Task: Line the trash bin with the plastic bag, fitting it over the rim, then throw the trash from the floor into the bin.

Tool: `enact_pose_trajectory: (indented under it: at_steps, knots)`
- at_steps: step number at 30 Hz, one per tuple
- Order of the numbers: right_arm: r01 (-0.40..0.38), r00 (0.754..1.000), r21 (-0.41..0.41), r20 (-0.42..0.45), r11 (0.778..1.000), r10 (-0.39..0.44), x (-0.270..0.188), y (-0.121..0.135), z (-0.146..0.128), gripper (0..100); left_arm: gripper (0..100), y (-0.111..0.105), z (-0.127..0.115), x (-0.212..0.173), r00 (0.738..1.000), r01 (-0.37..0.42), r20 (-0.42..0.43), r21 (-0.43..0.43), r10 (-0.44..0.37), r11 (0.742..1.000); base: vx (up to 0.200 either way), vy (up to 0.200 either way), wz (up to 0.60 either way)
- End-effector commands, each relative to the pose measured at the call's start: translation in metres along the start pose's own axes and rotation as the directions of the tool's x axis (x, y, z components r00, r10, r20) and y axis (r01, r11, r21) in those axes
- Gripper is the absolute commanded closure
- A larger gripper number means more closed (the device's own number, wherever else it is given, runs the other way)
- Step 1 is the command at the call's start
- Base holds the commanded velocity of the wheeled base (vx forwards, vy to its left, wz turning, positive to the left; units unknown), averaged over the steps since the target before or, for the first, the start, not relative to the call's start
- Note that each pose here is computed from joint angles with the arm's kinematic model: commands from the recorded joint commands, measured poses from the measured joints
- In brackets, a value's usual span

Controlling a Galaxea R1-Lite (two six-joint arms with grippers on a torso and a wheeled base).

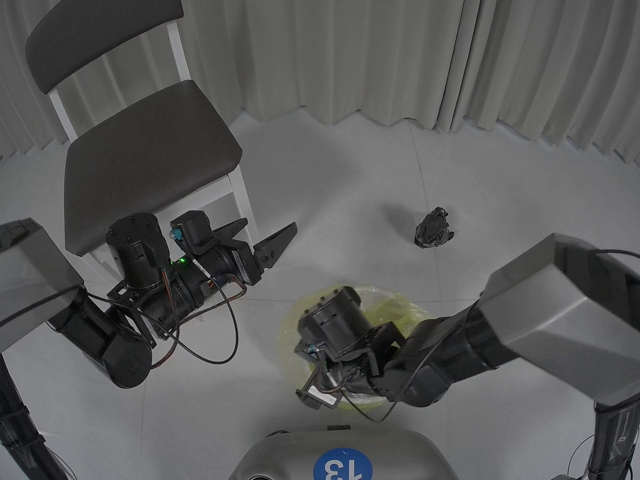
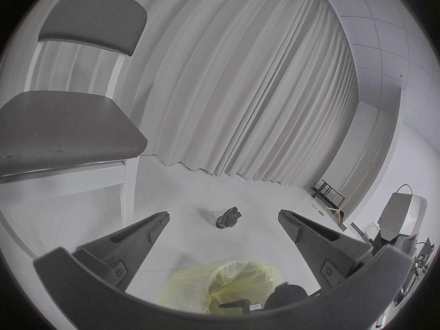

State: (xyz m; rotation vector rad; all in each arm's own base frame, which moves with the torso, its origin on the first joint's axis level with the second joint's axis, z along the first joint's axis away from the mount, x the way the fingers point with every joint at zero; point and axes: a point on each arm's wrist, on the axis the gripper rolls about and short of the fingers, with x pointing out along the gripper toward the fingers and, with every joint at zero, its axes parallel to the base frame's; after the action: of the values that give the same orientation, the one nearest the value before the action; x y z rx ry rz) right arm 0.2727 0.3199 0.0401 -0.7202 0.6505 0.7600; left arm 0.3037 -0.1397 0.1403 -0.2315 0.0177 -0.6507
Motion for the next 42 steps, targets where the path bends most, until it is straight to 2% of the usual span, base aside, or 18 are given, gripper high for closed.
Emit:
enact_pose_trajectory:
  at_steps: [1, 4, 5, 10, 11, 12, 17, 25, 36, 42]
  knots:
    - [0.057, 0.998, 0.065, 0.022, 0.996, -0.059, -0.035, -0.035, -0.007, 0, 0, 0.0, 0.0, 0.0, 1.0, -0.001, 0.001, 0.0, 0.001, 1.0, 0.0, 0.0, 0.0]
    - [0.094, 0.995, 0.124, 0.017, 0.988, -0.097, -0.043, -0.059, -0.019, 0, 0, 0.0, 0.002, 0.0, 1.0, 0.003, 0.017, 0.004, -0.003, 1.0, 0.0, 0.0, 0.0]
    - [0.119, 0.992, 0.168, 0.023, 0.979, -0.125, -0.046, -0.076, -0.027, 0, 0, 0.001, 0.003, -0.001, 1.0, 0.004, 0.027, 0.007, -0.004, 1.0, 0.0, 0.0, 0.0]
    - [0.182, 0.982, 0.265, -0.004, 0.947, -0.188, -0.045, -0.119, -0.058, 0, 0, 0.0, 0.004, -0.002, 0.999, 0.007, 0.042, 0.01, -0.007, 1.0, 0.0, 0.0, 0.0]
    - [0.182, 0.982, 0.265, -0.004, 0.947, -0.188, -0.045, -0.119, -0.058, 0, 0, 0.0, 0.004, -0.002, 0.999, 0.007, 0.042, 0.01, -0.007, 1.0, 0.0, 0.0, 0.0]
    - [0.194, 0.98, 0.299, -0.021, 0.934, -0.197, -0.045, -0.134, -0.071, 0, 0, 0.0, 0.004, -0.002, 0.999, 0.009, 0.046, 0.011, -0.01, 1.0, 0.0, 0.0, 0.0]
    - [0.211, 0.977, 0.358, -0.049, 0.909, -0.208, -0.046, -0.161, -0.094, 0, 0, 0.001, 0.004, -0.002, 0.999, 0.005, 0.047, 0.012, -0.005, 1.0, 0.0, 0.0, 0.0]
    - [0.217, 0.976, 0.417, -0.095, 0.883, -0.195, -0.047, -0.181, -0.124, 0, 0, 0.001, 0.003, -0.002, 0.999, 0.004, 0.042, 0.01, -0.004, 1.0, 0.0, 0.0, 0.0]
    - [0.186, 0.981, 0.438, -0.133, 0.88, -0.142, -0.025, -0.179, -0.146, 0, 0, 0.002, 0.002, -0.001, 0.999, 0.002, 0.04, 0.01, -0.002, 1.0, 0.0, 0.0, 0.0]
    - [0.203, 0.978, 0.462, -0.148, 0.863, -0.151, -0.011, -0.187, -0.162, 0, 0, 0.003, 0.002, -0.001, 0.999, 0.0, 0.04, 0.01, -0.001, 1.0, 0.0, 0.0, 0.0]
